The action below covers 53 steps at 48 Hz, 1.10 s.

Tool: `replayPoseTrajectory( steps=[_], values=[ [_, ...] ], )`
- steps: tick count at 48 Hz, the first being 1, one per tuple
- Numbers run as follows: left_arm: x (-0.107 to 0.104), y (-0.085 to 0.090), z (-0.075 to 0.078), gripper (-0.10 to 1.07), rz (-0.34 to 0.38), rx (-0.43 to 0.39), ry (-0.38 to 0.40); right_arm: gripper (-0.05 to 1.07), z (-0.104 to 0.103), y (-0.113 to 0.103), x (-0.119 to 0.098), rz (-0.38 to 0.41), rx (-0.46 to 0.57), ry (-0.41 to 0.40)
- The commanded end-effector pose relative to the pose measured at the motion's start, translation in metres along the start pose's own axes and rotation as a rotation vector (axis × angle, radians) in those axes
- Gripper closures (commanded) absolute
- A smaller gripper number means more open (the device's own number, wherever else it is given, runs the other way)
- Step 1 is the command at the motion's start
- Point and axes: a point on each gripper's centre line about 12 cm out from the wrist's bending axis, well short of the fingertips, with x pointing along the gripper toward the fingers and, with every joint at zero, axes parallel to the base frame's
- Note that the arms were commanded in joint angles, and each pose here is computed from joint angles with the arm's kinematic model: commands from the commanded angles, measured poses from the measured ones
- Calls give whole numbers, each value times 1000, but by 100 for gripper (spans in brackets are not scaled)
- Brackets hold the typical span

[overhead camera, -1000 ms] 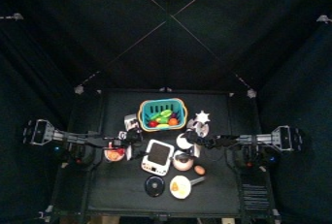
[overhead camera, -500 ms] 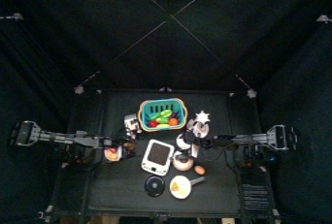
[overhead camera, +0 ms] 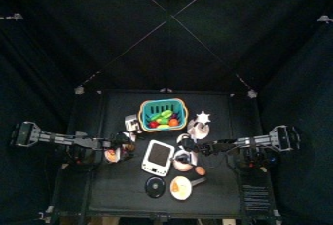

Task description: Grab pan

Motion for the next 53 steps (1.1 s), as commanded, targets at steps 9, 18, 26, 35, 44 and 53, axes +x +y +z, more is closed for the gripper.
replayPoseTrajectory(
  steps=[9,18,26,35,44,53],
  values=[
    [0,-2,5,-3,-6,-5,-16,0,3,56,-16,128,-22,-5],
    [1,-2,7,-3,-7,-8,-19,0,-19,86,-24,152,51,117],
    [1,-3,9,-3,-8,-8,-23,0,-42,93,-22,111,195,261],
    [1,-3,10,-3,-9,-9,-28,0,-54,96,-6,81,246,339],
    [1,-3,9,-3,-9,-8,-23,0,-65,97,14,46,232,399],
    [1,-3,8,-3,-9,-8,-23,0,-72,95,26,-3,220,463]
  ],
)
